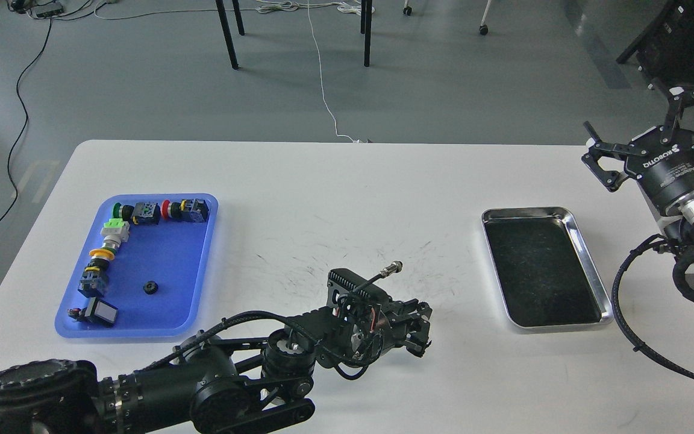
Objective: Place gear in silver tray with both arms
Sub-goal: 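Carry the black gear with the left gripper toward the silver tray, then release the gear on the table near the silver tray, retract left arm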
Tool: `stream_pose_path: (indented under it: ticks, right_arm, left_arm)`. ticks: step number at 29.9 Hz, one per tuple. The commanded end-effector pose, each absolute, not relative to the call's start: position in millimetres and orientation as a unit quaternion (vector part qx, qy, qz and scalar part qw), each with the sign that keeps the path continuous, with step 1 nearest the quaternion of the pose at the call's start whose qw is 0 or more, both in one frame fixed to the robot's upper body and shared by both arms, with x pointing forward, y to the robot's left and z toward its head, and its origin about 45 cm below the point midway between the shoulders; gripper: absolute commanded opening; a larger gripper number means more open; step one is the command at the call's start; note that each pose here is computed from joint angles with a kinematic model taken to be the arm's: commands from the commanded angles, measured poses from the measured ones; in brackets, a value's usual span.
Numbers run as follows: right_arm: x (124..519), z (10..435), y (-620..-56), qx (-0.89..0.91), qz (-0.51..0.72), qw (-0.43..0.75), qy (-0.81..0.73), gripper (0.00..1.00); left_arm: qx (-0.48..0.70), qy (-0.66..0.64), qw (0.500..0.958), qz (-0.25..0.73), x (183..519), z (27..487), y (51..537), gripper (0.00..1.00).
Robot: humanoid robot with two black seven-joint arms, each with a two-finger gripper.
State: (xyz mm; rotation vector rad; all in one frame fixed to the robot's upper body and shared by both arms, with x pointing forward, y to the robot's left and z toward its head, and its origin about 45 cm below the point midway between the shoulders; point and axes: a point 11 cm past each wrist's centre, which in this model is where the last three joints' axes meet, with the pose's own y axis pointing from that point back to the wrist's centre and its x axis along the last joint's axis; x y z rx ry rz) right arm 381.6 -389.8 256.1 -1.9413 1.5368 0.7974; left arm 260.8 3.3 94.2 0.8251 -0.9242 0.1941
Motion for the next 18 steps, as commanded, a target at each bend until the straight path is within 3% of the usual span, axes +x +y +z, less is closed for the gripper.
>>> stream_pose_path:
  ticks: [1, 2, 3, 8, 18]
  right_arm:
    - [381.9, 255.7, -390.1, -0.719, 0.296, 0.267, 0.57, 0.99]
    - [381.5, 254.6, -390.0, -0.718, 0.296, 0.267, 0.57, 0.99]
    - [381.6, 254.0, -390.0, -0.718, 0.297, 0.267, 0.57, 0.99]
    - [382.1, 254.7, -388.7, -0.718, 0.297, 0.269, 0.569, 0.99]
    - [384.7, 260.8, -387.4, -0.724, 0.292, 0.268, 0.564, 0.99]
  left_arm:
    - [0.379, -0.434, 0.811, 0.102, 261.9, 97.6, 1.9, 0.75]
    - [0.376, -0.431, 0.813, 0.107, 262.1, 99.5, 1.0, 0.91]
    - [0.373, -0.432, 0.814, 0.111, 262.5, 101.0, 0.2, 1.0]
    - [0.357, -0.437, 0.814, 0.138, 273.8, 117.4, -3.4, 1.0]
    - [0.21, -0.198, 0.864, 0.413, 362.5, 229.0, 30.3, 1.0]
